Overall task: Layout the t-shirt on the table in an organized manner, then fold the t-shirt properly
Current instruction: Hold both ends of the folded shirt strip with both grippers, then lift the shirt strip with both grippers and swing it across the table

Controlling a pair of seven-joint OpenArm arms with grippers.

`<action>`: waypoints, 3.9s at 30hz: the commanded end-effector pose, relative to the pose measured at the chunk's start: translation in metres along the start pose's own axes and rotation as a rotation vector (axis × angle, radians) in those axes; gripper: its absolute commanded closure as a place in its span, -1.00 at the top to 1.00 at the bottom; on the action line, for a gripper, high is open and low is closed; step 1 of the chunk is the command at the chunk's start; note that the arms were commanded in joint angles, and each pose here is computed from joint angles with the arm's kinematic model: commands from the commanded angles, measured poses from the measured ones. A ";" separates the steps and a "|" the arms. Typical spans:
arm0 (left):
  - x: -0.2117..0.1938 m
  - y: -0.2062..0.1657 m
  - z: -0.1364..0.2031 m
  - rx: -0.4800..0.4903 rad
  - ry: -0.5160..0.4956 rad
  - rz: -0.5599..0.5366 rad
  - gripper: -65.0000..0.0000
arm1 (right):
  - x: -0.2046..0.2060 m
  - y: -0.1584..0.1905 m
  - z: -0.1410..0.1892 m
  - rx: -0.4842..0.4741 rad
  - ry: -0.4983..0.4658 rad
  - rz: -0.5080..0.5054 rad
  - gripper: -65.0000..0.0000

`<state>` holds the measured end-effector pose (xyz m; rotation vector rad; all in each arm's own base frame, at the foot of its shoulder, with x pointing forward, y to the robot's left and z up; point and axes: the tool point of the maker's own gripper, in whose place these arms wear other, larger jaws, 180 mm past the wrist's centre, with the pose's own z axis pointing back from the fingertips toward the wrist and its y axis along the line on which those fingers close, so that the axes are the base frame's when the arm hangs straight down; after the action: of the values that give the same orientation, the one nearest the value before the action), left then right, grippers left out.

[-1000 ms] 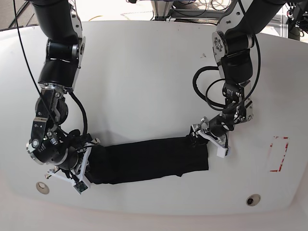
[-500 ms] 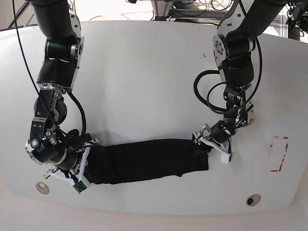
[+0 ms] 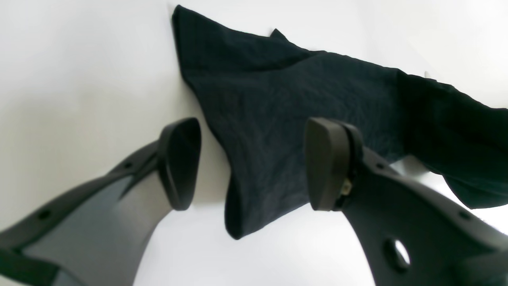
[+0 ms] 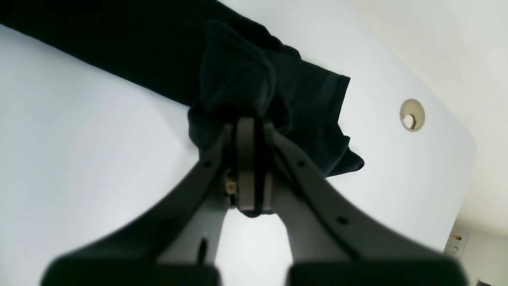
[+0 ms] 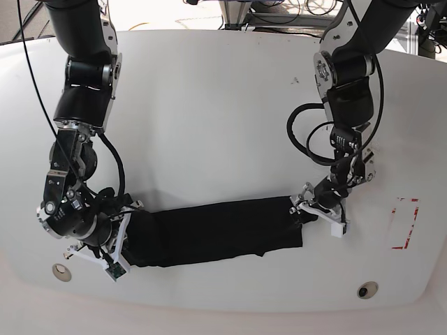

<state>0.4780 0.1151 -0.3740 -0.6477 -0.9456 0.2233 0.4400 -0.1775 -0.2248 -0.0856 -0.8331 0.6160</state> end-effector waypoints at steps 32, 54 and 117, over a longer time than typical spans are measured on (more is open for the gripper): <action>0.013 -0.011 -0.015 -0.038 -0.059 0.053 -0.14 | 0.018 -0.012 0.010 -0.034 -0.056 0.011 -1.00; 0.017 -0.013 -0.016 -0.042 -0.098 0.054 -0.97 | 0.018 -0.012 0.010 -0.034 -0.056 0.011 -1.00; 0.386 -0.100 0.268 0.098 -0.811 -0.476 -0.99 | 0.167 -0.156 0.142 -0.358 -0.332 0.047 -1.00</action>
<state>0.4826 0.3203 0.0148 -0.2028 -1.6997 0.1167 0.5013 -0.2348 -0.0118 -0.3000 -1.1668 0.5390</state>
